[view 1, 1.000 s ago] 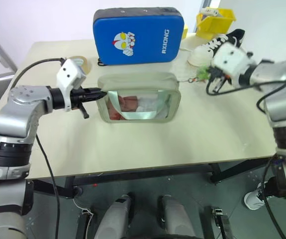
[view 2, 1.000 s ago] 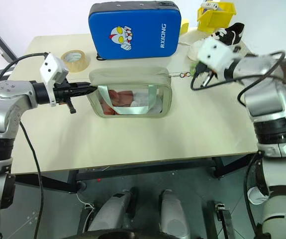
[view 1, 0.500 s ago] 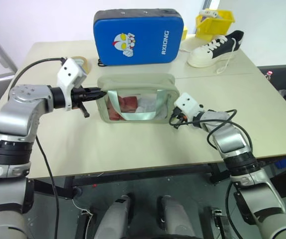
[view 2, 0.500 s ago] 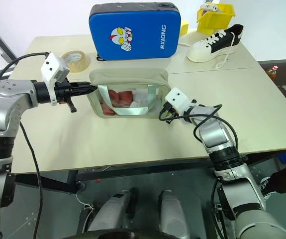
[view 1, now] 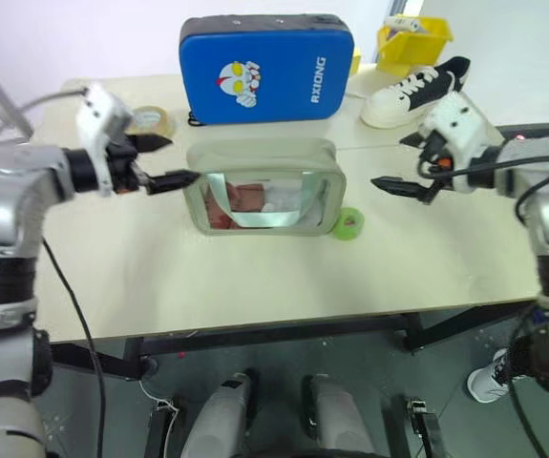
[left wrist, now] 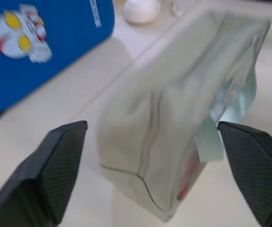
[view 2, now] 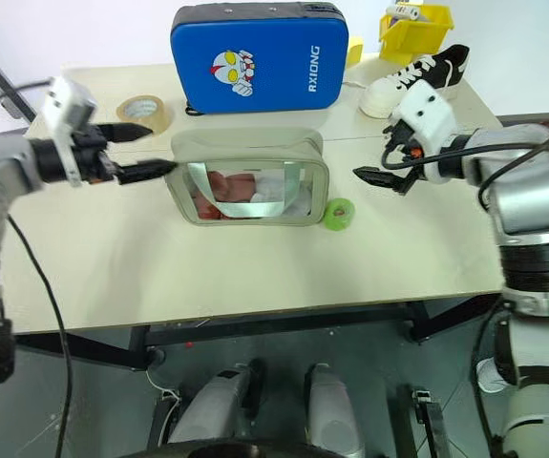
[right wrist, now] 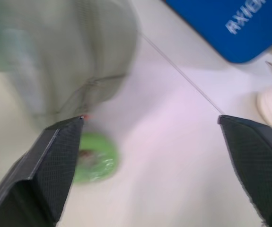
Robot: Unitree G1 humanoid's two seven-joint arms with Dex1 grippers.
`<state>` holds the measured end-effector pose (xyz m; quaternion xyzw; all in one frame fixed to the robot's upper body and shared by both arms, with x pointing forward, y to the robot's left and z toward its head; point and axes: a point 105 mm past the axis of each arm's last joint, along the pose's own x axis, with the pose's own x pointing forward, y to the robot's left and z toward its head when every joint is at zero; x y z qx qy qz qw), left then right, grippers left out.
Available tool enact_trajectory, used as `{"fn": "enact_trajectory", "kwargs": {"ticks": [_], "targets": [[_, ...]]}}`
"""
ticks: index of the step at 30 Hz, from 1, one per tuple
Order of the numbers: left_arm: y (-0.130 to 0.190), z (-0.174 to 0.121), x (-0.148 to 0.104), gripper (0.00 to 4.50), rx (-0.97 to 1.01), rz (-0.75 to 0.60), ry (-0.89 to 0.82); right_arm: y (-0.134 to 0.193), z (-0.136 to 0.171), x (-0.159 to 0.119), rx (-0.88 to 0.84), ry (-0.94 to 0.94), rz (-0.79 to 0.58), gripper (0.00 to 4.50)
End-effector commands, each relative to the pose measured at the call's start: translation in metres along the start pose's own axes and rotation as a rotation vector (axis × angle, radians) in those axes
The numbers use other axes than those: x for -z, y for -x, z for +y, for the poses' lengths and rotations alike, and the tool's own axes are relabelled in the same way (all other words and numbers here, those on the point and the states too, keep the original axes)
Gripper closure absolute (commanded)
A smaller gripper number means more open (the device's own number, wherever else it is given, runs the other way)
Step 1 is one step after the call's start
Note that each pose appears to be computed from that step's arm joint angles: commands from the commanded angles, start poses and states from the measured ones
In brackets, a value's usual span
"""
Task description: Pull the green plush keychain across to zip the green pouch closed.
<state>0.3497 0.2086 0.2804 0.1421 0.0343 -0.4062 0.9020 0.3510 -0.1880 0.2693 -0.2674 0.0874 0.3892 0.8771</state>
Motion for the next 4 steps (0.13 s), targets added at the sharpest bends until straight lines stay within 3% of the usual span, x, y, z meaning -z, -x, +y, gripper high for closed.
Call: {"fn": "enact_trajectory", "kwargs": {"ticks": [1,4], "targets": [[0.0135,0.0016,-0.0072,0.06,0.012,-0.011,0.002,0.013,0.0194,-0.044,-0.092,0.051,-0.13,0.0],[0.0172,0.0057,-0.0044,0.06,-0.008,-0.008,-0.009,0.0092,0.0258,-0.0492,-0.084,0.044,-0.151,0.0]]}}
